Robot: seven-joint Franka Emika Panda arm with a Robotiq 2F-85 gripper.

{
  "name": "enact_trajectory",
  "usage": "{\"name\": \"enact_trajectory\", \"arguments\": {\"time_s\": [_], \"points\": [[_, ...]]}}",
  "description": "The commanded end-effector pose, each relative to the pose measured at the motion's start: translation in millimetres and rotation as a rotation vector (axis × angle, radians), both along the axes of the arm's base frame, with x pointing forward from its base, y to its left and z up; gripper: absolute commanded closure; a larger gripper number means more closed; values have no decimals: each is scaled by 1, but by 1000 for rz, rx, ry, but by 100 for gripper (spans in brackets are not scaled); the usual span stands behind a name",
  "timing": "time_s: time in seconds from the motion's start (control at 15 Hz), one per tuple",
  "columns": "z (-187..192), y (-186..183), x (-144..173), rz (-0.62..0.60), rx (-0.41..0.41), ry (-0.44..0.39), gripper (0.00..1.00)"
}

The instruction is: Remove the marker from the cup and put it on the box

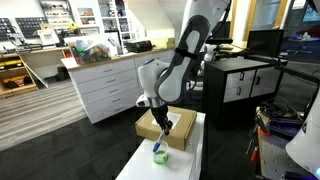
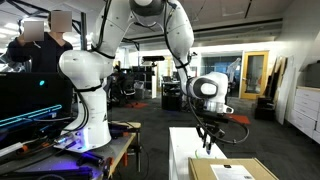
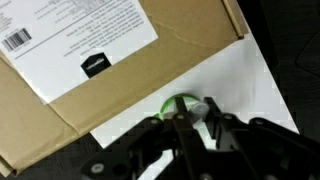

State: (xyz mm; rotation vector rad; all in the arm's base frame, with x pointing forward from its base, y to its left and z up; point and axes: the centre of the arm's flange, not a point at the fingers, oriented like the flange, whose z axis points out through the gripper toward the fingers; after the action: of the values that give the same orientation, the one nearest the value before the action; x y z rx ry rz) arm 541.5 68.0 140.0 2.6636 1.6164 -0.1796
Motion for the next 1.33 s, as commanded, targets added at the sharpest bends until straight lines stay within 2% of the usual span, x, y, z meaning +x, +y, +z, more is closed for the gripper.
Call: {"name": "enact_trajectory", "arguments": {"time_s": [0.0, 0.4, 0.6, 0.93, 1.27], "points": [[40, -7, 7, -10, -41, -15, 94], [87, -36, 26, -107, -83, -94, 94], [97, -59, 33, -232, -137, -171, 94], [84, -91, 29, -424, -167, -245, 94], [49, -100, 8, -601, -145, -321, 94]]}}
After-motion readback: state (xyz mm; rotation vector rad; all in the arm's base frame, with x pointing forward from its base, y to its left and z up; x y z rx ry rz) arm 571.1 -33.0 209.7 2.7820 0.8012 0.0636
